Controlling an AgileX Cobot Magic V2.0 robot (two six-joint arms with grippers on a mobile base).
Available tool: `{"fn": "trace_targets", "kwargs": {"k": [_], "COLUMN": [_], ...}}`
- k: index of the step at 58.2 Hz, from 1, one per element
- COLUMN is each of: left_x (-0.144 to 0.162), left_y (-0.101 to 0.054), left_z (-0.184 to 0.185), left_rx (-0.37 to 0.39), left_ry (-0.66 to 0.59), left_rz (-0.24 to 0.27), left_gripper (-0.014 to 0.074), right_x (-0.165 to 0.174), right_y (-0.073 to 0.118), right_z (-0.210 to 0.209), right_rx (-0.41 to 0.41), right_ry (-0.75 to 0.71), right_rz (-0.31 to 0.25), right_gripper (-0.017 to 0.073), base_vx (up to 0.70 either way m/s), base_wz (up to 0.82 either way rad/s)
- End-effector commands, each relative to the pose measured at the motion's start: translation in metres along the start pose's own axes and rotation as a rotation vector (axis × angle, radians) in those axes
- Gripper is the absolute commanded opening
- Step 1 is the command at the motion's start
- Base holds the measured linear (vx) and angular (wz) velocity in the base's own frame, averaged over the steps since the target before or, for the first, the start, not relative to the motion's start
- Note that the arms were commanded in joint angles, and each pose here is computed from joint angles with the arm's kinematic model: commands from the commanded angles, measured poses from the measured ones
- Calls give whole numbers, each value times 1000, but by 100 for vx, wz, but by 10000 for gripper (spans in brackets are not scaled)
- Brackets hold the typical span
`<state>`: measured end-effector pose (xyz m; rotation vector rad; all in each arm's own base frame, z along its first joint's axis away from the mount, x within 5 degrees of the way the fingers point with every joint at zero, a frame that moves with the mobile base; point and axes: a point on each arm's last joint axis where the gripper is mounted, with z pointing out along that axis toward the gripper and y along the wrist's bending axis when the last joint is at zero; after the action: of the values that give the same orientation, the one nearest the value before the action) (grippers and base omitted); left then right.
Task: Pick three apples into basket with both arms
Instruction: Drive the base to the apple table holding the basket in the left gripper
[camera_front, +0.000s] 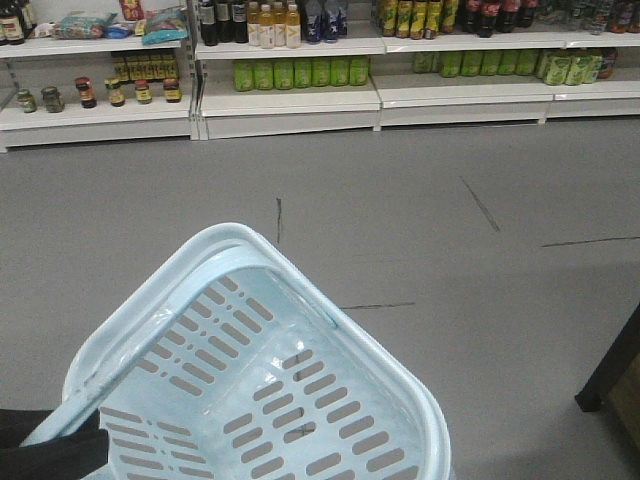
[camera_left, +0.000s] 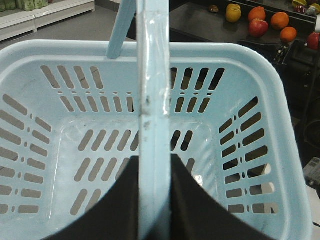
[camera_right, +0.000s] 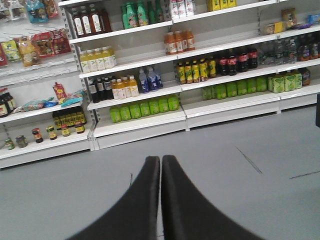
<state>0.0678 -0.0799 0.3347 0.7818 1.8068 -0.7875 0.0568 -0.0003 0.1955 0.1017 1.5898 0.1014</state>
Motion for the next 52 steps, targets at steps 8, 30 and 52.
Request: {"fn": "trace_targets", "kwargs": {"k": [8, 30, 52], "left_x": [-15, -15, -15], "left_y": [-1, -1, -1], "left_z": [-4, -4, -4], "left_rx": [-9, -9, -9], "left_ry": [-104, -104, -104], "left_rz": [-39, -39, -39], "left_gripper": [-6, -6, -6], "right_x": [-3, -3, -3], "right_y": [1, 1, 1], "right_z": [-1, -1, -1], "right_rx": [-14, -14, -14], "right_ry": [-73, -73, -73], "right_rz": [-19, -19, -19], "right_gripper": [-5, -5, -5], "base_vx": [27, 23, 17], "base_wz": [-27, -39, -48]}}
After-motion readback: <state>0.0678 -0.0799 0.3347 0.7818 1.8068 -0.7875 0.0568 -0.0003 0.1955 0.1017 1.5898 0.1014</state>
